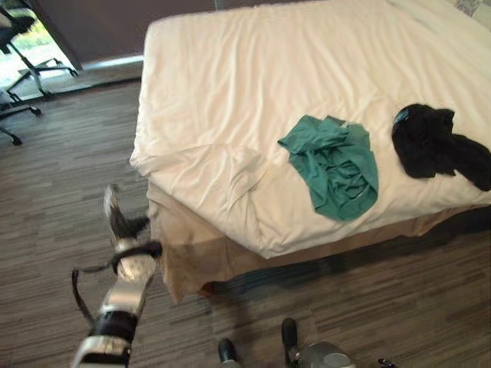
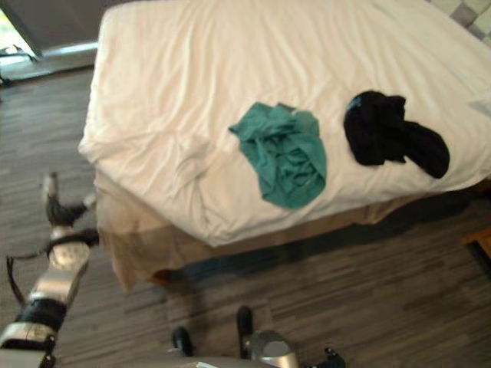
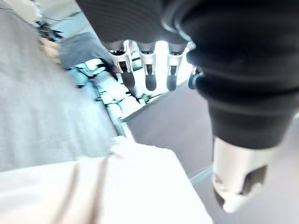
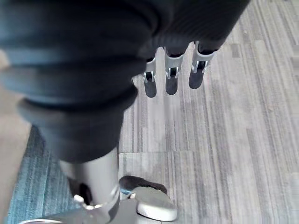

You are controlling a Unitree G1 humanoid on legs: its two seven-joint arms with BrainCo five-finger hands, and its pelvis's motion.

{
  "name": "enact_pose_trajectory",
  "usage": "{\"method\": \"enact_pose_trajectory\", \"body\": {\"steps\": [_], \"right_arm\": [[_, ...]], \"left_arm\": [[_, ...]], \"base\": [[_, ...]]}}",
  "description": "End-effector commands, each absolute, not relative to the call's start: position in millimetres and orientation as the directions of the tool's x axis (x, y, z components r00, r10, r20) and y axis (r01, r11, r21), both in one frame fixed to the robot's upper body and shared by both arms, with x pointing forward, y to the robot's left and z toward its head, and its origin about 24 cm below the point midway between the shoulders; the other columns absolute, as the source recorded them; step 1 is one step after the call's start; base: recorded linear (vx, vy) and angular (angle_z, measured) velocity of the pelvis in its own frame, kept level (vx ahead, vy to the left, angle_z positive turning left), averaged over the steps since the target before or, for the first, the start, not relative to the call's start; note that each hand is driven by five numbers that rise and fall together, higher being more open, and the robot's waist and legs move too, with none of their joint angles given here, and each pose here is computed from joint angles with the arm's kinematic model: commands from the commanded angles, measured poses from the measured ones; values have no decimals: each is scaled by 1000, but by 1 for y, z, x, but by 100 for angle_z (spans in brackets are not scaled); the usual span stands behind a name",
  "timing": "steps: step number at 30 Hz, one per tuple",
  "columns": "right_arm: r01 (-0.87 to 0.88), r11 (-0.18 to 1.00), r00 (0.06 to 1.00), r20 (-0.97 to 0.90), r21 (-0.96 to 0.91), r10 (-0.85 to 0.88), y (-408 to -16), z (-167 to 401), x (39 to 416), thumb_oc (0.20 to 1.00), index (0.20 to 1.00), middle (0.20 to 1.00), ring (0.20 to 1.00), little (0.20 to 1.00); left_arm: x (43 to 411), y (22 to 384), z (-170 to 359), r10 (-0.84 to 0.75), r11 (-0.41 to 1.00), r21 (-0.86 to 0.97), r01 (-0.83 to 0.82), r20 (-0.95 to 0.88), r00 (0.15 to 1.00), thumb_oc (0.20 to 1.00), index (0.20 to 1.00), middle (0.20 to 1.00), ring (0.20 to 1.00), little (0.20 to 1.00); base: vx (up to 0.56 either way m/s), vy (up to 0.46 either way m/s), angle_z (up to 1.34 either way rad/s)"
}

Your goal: Tidy up the quilt and then pick up the clothes from the bed and put them into the laundry hamper.

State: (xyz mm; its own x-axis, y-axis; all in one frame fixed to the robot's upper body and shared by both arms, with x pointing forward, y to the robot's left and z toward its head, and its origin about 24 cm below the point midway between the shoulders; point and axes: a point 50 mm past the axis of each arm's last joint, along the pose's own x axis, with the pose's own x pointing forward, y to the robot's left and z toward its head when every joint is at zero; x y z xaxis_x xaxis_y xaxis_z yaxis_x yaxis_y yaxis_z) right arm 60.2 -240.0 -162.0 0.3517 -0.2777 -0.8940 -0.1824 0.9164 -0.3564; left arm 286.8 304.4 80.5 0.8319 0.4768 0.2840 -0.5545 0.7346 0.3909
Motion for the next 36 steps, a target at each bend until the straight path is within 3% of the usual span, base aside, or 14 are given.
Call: {"method": "enact_pose_trajectory", "body": {"steps": [1,6,11,13,14,15,16,20,24,25,33,34,35,36], "right_arm": [[-178,926,340,-904,-334,-261,-232,-165,57,1000,1000,1000,1000,1000],[-222,908,374,-891,-355,-257,-239,-161,73,1000,1000,1000,1000,1000],[-272,893,522,-835,-357,-174,-232,-149,113,1000,1000,1000,1000,1000],[-283,888,545,-823,-362,-162,-230,-147,118,1000,1000,1000,1000,1000],[-284,888,542,-824,-362,-163,-230,-147,120,1000,1000,1000,1000,1000],[-283,888,542,-824,-362,-163,-230,-147,120,1000,1000,1000,1000,1000],[-295,883,554,-818,-366,-154,-231,-143,127,1000,1000,1000,1000,1000],[-298,874,589,-795,-383,-147,-234,-137,136,1000,1000,1000,1000,1000],[-278,850,716,-686,-448,-127,-237,-111,170,1000,1000,1000,1000,1000],[-210,867,840,-536,-453,-77,-237,-76,195,1000,1000,1000,1000,1000],[-144,837,987,-20,-528,157,-213,39,255,1000,1000,1000,1000,1000],[-137,821,980,46,-555,195,-205,54,266,752,752,752,752,752],[-117,790,924,226,-602,309,-177,101,288,200,200,200,200,200],[-115,786,899,273,-607,342,-165,115,296,200,200,200,200,200]], "left_arm": [[299,311,146,419,667,368,-647,532,735,1000,1000,1000,1000,1000],[336,286,219,165,560,556,-615,652,740,1000,1000,1000,1000,1000],[377,268,246,-124,-51,881,-470,462,878,1000,1000,1000,1000,1000],[384,270,228,-121,-193,922,-336,318,940,250,250,250,250,250],[388,273,207,-78,-229,949,-217,204,976,200,200,200,200,200],[388,272,207,-79,-229,949,-217,204,976,200,200,200,200,200],[384,284,149,35,-243,969,54,-47,998,200,200,200,200,200],[364,302,99,145,-155,965,211,-189,971,200,200,200,200,200],[292,352,22,345,73,931,356,-359,867,200,200,200,200,200],[252,370,-3,423,213,917,337,-397,814,1000,1000,1000,1000,1000],[127,385,-75,586,486,797,357,-601,544,1000,1000,1000,1000,1000],[120,382,-80,588,506,788,351,-613,529,1000,1000,1000,1000,1000],[110,372,-91,576,546,765,342,-639,510,1000,1000,1000,1000,1000],[110,367,-94,563,557,756,344,-648,513,1000,1000,1000,1000,1000]], "base": [[-49,25,-3],[-93,28,-11],[-129,47,-36],[-29,40,-30],[-10,21,-25],[22,26,-31],[30,18,-27],[55,15,-8],[83,19,-12],[75,22,-6],[34,9,6],[-28,-19,29],[-45,-20,33],[-52,-26,28]]}}
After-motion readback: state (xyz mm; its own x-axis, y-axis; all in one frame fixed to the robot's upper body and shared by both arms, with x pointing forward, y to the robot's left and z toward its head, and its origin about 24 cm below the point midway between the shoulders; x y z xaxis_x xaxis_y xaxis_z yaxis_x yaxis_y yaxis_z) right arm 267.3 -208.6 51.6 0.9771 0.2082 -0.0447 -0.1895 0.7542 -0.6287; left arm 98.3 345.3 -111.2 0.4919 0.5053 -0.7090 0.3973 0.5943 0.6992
